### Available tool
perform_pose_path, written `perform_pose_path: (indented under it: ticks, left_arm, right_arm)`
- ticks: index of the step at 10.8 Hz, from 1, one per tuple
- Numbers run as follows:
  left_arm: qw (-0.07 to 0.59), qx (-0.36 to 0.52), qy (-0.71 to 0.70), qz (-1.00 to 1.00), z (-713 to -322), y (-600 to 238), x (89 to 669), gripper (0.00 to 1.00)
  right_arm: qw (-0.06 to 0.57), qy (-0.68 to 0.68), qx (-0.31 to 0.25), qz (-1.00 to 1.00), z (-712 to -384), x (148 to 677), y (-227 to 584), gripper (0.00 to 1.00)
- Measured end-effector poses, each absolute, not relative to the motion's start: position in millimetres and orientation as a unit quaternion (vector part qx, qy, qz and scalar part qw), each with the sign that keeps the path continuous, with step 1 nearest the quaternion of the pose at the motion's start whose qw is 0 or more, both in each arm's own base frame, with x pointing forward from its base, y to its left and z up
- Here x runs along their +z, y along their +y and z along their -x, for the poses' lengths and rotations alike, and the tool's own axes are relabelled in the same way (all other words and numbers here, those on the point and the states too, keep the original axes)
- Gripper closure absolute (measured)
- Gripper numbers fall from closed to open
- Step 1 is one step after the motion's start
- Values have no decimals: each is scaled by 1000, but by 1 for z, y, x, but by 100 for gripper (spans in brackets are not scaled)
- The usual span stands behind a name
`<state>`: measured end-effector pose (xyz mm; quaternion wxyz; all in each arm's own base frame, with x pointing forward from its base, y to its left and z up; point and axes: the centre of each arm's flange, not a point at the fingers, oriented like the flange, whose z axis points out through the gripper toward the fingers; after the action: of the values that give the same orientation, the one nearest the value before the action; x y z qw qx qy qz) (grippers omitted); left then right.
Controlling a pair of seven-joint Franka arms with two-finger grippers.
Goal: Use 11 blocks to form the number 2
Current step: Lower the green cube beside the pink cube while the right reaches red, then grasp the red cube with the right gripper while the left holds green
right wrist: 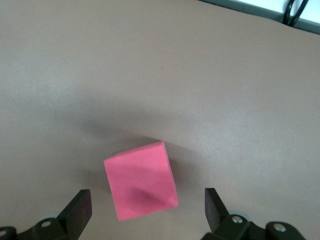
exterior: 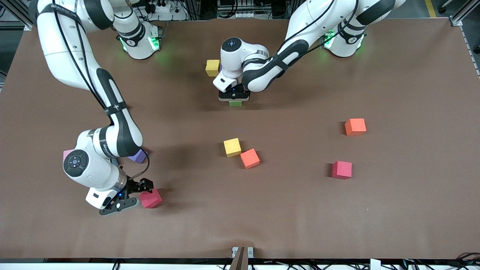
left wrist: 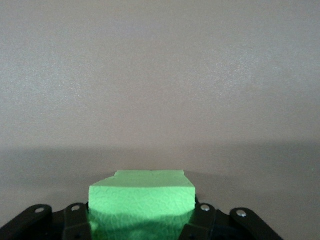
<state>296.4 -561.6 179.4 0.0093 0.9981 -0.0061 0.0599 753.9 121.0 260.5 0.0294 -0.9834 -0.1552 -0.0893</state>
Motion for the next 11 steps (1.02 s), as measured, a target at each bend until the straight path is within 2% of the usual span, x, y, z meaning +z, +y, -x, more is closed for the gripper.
perform_pose_path:
  ticks: [2, 11]
  left_arm:
    - [8, 61, -7, -998, -296, -562, 179, 44]
    - [7, 61, -8, -998, -296, -562, 179, 44]
  right_arm:
    - [30, -156, -102, 982, -759, 253, 125, 0]
    - [30, -167, -92, 981, -758, 232, 130, 0]
